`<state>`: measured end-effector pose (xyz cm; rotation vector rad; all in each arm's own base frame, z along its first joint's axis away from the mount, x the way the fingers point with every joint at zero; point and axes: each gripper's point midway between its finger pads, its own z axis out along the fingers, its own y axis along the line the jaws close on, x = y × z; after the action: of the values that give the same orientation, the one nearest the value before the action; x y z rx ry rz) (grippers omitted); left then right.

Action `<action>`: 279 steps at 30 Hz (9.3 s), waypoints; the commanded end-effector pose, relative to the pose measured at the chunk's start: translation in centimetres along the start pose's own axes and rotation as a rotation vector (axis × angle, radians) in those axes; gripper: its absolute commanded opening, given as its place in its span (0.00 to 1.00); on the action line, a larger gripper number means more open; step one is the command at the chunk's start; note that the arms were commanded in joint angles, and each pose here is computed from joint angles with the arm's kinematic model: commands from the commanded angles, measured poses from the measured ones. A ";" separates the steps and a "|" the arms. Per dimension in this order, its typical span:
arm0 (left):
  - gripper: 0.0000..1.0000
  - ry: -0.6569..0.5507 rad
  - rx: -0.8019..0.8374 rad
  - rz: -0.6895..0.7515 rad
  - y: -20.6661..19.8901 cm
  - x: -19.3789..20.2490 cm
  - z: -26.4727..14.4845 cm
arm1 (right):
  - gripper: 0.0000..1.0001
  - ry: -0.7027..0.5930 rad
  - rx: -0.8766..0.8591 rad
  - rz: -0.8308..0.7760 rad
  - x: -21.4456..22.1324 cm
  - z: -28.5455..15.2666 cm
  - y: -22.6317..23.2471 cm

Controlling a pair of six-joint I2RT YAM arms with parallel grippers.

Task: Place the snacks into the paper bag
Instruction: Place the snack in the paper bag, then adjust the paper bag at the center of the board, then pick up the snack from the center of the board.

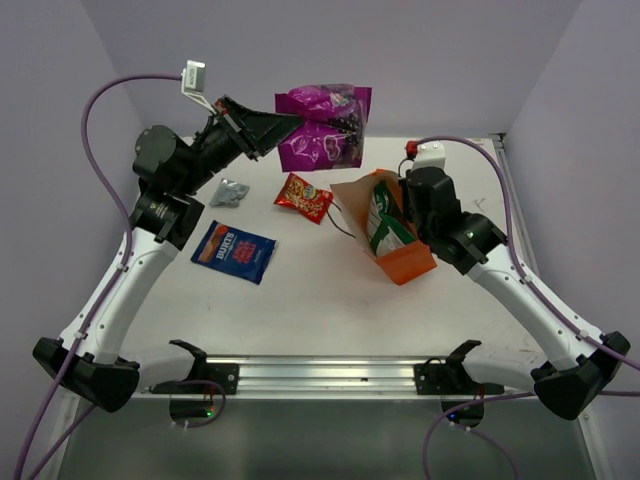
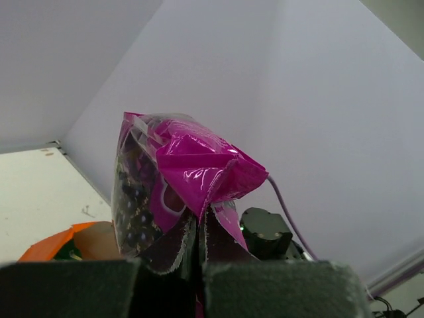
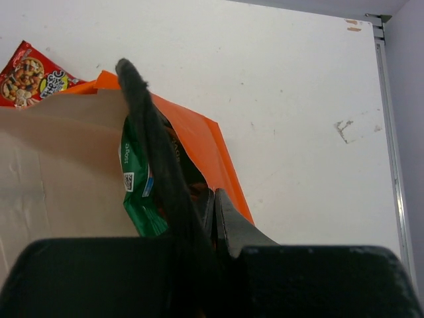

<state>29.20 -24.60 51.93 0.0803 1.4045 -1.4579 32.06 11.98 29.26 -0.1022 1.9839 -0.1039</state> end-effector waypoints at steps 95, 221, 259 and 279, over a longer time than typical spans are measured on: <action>0.00 -0.080 -0.401 -0.536 9.9 14.5 -1.7 | 0.00 -0.096 0.141 0.176 -1.6 -2.3 3.5; 0.46 0.204 -0.959 0.270 20.2 13.3 0.5 | 0.00 0.048 -0.138 0.189 1.1 -1.5 7.6; 0.81 0.040 -0.684 -0.063 11.1 11.2 2.7 | 0.00 0.034 -0.104 0.159 1.2 -1.2 7.9; 1.00 0.228 -0.985 0.420 15.9 3.8 -11.9 | 0.00 0.093 -0.053 0.183 4.8 0.2 2.3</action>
<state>31.33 -16.15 41.59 -0.1442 1.8311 -0.5153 30.47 14.68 25.34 0.0441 2.0616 0.0219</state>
